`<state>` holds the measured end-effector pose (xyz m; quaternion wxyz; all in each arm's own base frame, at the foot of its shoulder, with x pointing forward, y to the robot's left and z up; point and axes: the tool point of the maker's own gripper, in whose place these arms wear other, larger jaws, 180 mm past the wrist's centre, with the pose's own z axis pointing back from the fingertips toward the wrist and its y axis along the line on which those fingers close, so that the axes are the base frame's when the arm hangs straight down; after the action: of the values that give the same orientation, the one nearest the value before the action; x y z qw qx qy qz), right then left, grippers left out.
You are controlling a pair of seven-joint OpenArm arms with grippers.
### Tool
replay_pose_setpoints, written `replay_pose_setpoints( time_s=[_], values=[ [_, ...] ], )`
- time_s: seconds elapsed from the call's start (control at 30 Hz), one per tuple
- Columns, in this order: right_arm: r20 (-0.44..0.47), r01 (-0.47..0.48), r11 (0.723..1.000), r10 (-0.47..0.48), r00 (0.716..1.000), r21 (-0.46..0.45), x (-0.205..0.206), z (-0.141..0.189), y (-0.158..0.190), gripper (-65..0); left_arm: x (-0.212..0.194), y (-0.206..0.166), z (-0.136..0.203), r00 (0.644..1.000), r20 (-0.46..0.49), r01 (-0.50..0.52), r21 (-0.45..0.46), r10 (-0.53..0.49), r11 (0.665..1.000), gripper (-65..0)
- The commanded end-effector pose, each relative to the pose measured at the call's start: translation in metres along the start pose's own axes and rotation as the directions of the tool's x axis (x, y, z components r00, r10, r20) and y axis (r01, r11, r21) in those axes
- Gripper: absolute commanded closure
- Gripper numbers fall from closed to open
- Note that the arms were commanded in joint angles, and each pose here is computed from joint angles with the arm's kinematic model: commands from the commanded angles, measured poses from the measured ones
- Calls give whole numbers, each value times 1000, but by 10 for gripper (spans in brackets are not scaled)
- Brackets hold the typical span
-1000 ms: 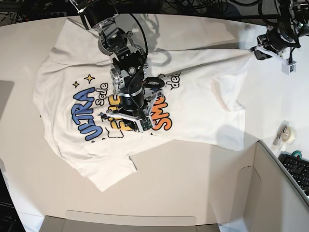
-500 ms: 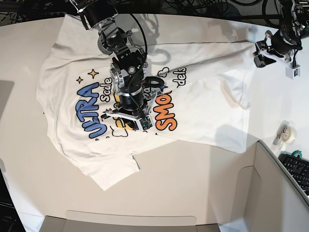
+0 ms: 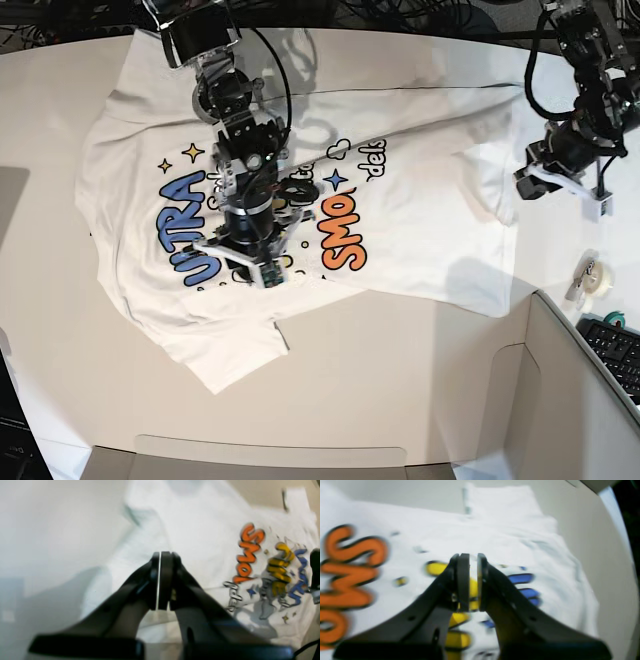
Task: Layout the t-shirt on the table in an organized manner, then fold the t-shirt properly
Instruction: 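Pull the left gripper's fabric toward the shirt shoulder, smoothing the side, then drag the pinched fabric with the right gripper toward the shirt collar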
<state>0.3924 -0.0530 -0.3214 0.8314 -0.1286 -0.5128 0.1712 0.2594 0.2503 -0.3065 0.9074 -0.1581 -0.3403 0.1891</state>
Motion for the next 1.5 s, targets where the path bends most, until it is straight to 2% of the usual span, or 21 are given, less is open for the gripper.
replay_pose_setpoints(
  time_s=[0.0, 0.13, 0.33, 0.47, 0.6, 0.8, 0.97, 1.2, 1.37, 1.47],
  values=[
    [68, 22, 999, -19, 998, -38, 25, -3, -14, -53, 16, -15, -1, 999, 36, 9, -40, -8, 999, 0],
    [43, 31, 996, -27, 999, -87, 29, -24, -38, -53, 27, -50, -11, 999, 27, -22, -140, 26, 990, 0],
    [10, -34, 996, 34, 999, -77, 24, -72, -38, -53, 22, -61, -16, 1000, -3, -8, -166, 8, 986, 0],
    [-52, -73, 996, 70, 996, -59, 6, -90, -36, -53, 12, -60, -21, 999, -39, -17, -164, 11, 986, 0],
    [-154, -33, 997, 21, 988, -74, -31, -98, -48, -53, 5, -50, -21, 998, -57, -28, -142, 20, 990, 0],
    [-245, 8, 992, -39, 969, -124, -54, -115, -82, -53, -9, -43, -21, 996, -89, -39, -124, 28, 991, 0],
    [-194, -7, 985, -27, 981, -171, -34, -123, -115, -53, -12, -43, -22, 995, -98, -38, -124, 26, 992, 0],
    [-188, -22, 976, -19, 982, -216, -18, -138, -152, -53, -27, -34, -20, 991, -128, -52, -100, 39, 994, 0],
    [-118, 52, 969, -82, 990, -241, -4, -142, -166, -53, -36, -24, -20, 992, -111, -62, -75, 54, 995, 0],
    [-36, 79, 965, -91, 995, -252, 11, -140, -172, -53, -36, -24, -20, 993, -107, -65, -76, 57, 995, 0]
  ],
)
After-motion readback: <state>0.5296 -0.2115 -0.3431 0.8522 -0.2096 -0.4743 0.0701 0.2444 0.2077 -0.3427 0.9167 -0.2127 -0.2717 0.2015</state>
